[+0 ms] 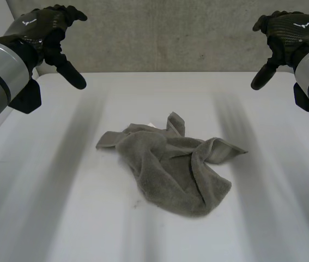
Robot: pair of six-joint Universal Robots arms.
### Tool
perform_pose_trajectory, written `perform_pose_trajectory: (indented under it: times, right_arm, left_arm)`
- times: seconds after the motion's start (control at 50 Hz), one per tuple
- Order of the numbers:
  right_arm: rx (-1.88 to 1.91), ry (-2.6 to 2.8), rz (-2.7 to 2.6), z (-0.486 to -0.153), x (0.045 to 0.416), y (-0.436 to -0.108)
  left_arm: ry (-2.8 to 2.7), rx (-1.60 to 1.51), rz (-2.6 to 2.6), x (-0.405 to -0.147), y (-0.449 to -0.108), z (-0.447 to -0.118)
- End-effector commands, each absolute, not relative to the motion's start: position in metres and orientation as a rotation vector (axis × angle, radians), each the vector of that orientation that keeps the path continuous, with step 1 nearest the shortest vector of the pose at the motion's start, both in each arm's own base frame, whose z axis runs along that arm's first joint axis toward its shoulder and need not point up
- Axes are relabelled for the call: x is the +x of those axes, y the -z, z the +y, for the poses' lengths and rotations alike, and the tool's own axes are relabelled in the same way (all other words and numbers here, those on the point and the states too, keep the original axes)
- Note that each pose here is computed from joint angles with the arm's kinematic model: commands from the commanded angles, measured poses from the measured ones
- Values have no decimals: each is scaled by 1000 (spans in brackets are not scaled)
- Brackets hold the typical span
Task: Fold the towel.
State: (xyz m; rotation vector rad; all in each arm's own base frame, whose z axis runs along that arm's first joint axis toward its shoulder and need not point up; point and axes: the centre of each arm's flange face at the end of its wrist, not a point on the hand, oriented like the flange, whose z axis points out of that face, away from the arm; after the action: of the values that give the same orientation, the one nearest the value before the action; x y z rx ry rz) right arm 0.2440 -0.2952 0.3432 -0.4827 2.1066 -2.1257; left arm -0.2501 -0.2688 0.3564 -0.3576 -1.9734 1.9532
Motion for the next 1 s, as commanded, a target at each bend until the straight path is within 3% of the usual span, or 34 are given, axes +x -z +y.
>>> perform_pose_trajectory:
  times: [0.02, 0.12, 0.22, 0.34, 0.48, 0.58, 0.68, 0.72, 0.74, 0.76, 0.78, 0.8, 0.82, 0.84, 0.86, 0.88, 0.9, 0.92, 0.96, 1.0]
  right_arm:
    - [-908, 2044, 2163, -297, 255, -319]
    - [-1393, 1734, 2300, -285, 260, -271]
    - [-1462, 1620, 2328, -286, 263, -245]
    - [-1468, 1572, 2345, -294, 267, -221]
    - [-1475, 1462, 2393, -307, 275, -169]
    - [-1440, 1481, 2385, -312, 281, -160]
    - [-1289, 1560, 2365, -318, 284, -172]
    - [-1129, 1678, 2321, -324, 282, -198]
    - [-1128, 1679, 2321, -324, 282, -199]
    - [-1023, 1788, 2255, -327, 282, -222]
    - [-1022, 1789, 2255, -328, 282, -222]
    - [-897, 1932, 2148, -331, 280, -251]
    - [-722, 2121, 1993, -338, 270, -288]
    - [-720, 2123, 1991, -338, 269, -289]
    - [-538, 2300, 1839, -343, 247, -321]
    - [-418, 2438, 1676, -340, 229, -347]
    - [-417, 2439, 1674, -340, 228, -347]
    - [-329, 2552, 1507, -332, 213, -372]
    - [-347, 2589, 1440, -325, 211, -381]
    - [-498, 2457, 1614, -325, 218, -356]
  left_arm:
    - [-1940, -452, -2019, -255, -342, -272]
    - [-1901, -708, -2163, -265, -301, -285]
    - [-1758, -952, -2289, -279, -243, -294]
    - [-1624, -1007, -2317, -288, -208, -295]
    - [-1416, -1091, -2261, -306, -167, -286]
    - [-1351, -1103, -2239, -318, -145, -279]
    - [-1385, -1080, -2191, -329, -139, -277]
    - [-1436, -1074, -2171, -331, -144, -282]
    - [-1521, -1061, -2134, -333, -157, -289]
    - [-1654, -1007, -2099, -331, -180, -301]
    - [-1656, -1007, -2098, -331, -181, -301]
    - [-1852, -915, -2038, -325, -222, -311]
    - [-1854, -914, -2037, -325, -223, -311]
    - [-2140, -711, -1957, -304, -276, -328]
    - [-2386, -469, -1833, -277, -325, -340]
    - [-2388, -466, -1831, -277, -325, -340]
    - [-2529, -300, -1681, -262, -360, -341]
    - [-2530, -298, -1679, -262, -361, -341]
    - [-2644, -158, -1394, -250, -410, -333]
    - [-2649, -168, -1341, -248, -418, -329]
